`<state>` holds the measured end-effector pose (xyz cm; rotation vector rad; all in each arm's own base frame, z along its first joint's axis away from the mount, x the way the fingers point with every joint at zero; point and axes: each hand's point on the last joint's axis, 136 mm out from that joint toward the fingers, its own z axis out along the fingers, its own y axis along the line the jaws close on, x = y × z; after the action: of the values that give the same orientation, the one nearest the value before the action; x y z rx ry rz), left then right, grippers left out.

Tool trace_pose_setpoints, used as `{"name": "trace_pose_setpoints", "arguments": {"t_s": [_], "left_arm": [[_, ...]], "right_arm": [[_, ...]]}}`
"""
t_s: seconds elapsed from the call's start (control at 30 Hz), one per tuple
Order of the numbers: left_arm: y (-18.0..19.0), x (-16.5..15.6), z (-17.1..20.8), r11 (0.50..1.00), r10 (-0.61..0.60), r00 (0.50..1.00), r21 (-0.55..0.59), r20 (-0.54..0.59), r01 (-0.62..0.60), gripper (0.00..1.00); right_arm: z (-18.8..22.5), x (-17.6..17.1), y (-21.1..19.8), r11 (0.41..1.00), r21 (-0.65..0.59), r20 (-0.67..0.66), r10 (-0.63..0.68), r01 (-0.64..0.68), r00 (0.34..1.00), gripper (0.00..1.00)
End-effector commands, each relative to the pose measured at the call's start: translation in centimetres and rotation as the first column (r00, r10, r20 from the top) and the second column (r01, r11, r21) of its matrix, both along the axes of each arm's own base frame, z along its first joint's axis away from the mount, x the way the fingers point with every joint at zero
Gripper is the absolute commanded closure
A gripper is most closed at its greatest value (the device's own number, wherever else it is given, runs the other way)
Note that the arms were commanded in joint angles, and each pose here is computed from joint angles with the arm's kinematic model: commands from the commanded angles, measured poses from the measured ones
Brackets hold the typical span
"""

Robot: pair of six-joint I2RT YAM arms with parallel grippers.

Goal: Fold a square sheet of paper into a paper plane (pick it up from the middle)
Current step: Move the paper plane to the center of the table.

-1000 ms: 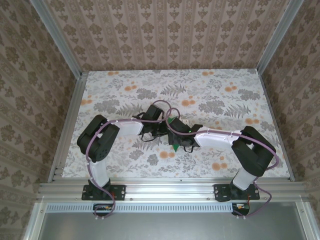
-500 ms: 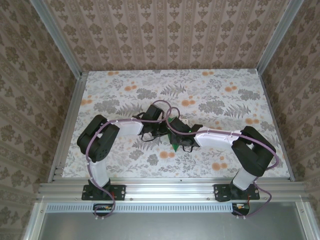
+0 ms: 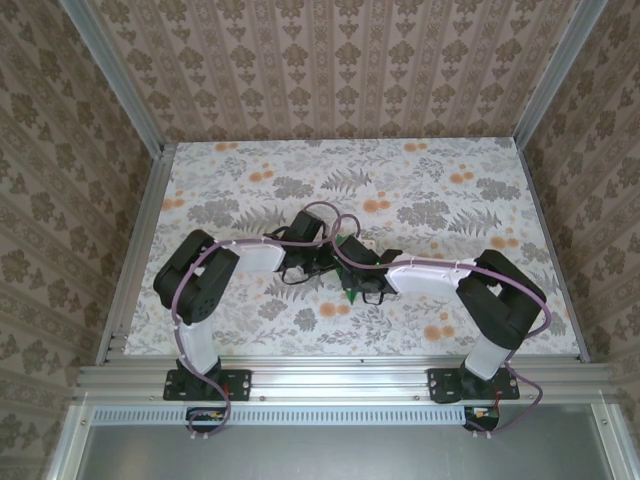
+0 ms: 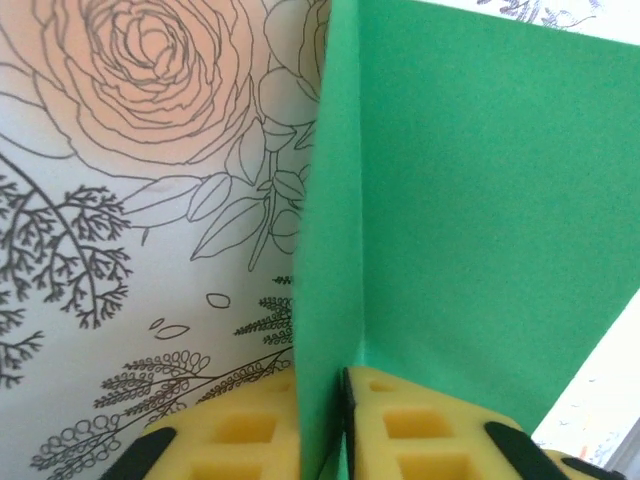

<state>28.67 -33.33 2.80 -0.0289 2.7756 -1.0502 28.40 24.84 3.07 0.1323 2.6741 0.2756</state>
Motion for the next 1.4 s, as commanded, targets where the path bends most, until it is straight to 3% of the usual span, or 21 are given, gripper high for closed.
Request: {"name": "trace_pose_setpoints", "arguments": {"t_s": [0.0, 0.23, 0.43, 0.73, 1.13, 1.27, 1.37], "left_arm": [[0.2, 0.6, 2.1, 0.996, 0.03, 1.0, -0.079, 0.003, -0.03, 0.79], [3.8, 2.6, 4.4, 0.989, 0.11, 0.993, -0.107, 0.032, -0.106, 0.65], [9.9, 4.1, 5.2, 0.973, 0.228, 0.972, -0.052, 0.065, -0.225, 0.59], [17.0, 3.8, 5.0, 0.932, 0.356, 0.932, 0.049, 0.074, -0.36, 0.47], [18.9, 3.3, 4.6, 0.915, 0.391, 0.918, 0.081, 0.065, -0.395, 0.41], [19.2, 3.4, 5.0, 0.912, 0.394, 0.916, 0.087, 0.078, -0.4, 0.4], [19.9, 3.7, 5.8, 0.908, 0.397, 0.912, 0.104, 0.103, -0.407, 0.39]], "right_arm": [[-0.5, -0.1, -0.4, 0.999, -0.032, -0.003, -0.014, 0.014, 1.0, 0.83], [1.0, 0.8, -1.6, 0.99, -0.139, 0.032, -0.001, 0.006, 0.999, 0.93], [2.2, 3.3, -1.7, 0.974, -0.224, 0.041, 0.04, -0.03, 0.998, 0.93], [1.1, 9.4, -0.3, 0.968, -0.234, 0.01, 0.098, -0.093, 0.995, 0.89], [-0.8, 11.7, -0.1, 0.967, -0.236, -0.039, 0.088, -0.094, 0.995, 0.83], [0.6, 11.6, -0.1, 0.967, -0.233, -0.033, 0.095, -0.101, 0.995, 0.79], [3.1, 12.0, -0.4, 0.969, -0.231, 0.006, 0.09, -0.086, 0.996, 0.7]]}}
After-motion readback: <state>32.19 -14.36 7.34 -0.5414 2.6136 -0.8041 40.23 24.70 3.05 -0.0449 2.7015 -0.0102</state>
